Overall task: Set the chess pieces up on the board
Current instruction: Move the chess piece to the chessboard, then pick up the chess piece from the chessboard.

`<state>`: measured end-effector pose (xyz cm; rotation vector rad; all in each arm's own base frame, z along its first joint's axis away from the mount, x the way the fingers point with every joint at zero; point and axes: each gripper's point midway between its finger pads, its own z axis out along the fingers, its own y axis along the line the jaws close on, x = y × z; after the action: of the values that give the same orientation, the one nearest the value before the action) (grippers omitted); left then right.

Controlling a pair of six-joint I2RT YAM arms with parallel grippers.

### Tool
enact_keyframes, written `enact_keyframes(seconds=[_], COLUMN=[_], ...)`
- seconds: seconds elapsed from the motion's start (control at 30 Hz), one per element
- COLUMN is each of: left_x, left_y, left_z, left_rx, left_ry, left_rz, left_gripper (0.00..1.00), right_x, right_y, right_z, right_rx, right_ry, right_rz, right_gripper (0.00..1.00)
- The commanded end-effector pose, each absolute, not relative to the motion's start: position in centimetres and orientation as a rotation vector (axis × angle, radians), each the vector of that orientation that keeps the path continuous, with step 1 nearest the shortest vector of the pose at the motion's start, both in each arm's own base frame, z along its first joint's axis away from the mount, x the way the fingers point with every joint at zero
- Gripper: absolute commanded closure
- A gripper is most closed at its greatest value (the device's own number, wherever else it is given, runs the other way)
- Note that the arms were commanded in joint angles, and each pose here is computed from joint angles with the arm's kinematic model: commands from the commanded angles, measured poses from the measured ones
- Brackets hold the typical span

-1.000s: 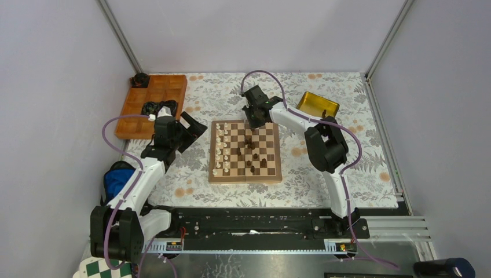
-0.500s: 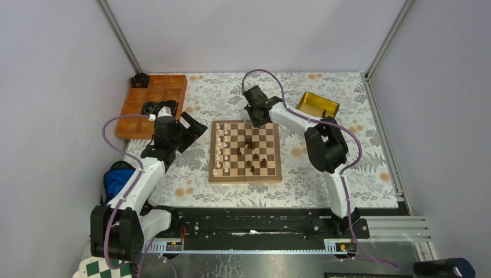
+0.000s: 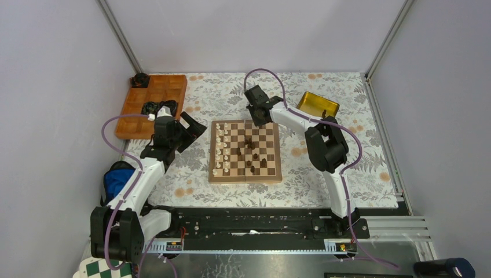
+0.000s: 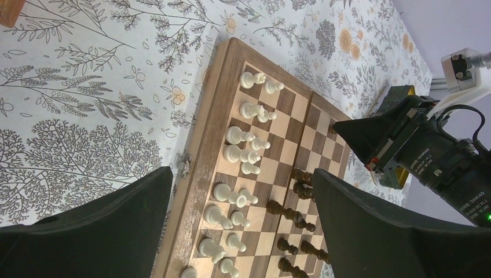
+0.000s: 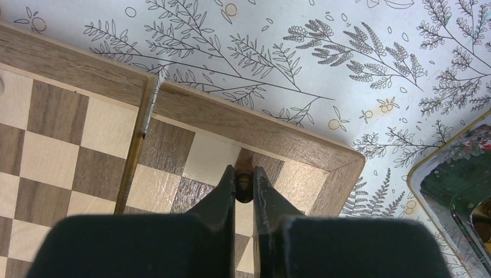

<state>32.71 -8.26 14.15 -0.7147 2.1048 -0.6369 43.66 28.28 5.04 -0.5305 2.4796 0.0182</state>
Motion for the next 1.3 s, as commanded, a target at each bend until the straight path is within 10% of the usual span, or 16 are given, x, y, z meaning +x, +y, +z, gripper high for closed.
enact_keyframes(seconds=[0.0, 0.3, 0.63, 1.27], left_x=[32.9, 32.5, 32.5, 32.3], left_y=[-8.0, -8.0, -8.0, -7.9], left_z=[15.2, 15.0, 15.0, 15.5], left_rx=[-0.675, -0.681, -0.683, -0.689], left_ry=[2.070, 2.073, 2.073, 2.053], left_rz=[-0.642, -0.643, -0.644, -0.653], left_gripper=[0.01, 0.01, 0.01, 0.01], right_x=[44.0, 43.7, 43.9, 39.5], right_y=[27.2, 26.4, 26.8, 27.7], right_z=[7.7, 7.0, 7.8, 15.6], right_rx=[-0.464, -0.428, -0.438, -0.539], right_ry=[2.448, 2.471, 2.453, 2.372], right_rz=[0.005, 0.009, 0.039, 0.176], right_gripper=[1.00, 0.97, 0.61, 0.61])
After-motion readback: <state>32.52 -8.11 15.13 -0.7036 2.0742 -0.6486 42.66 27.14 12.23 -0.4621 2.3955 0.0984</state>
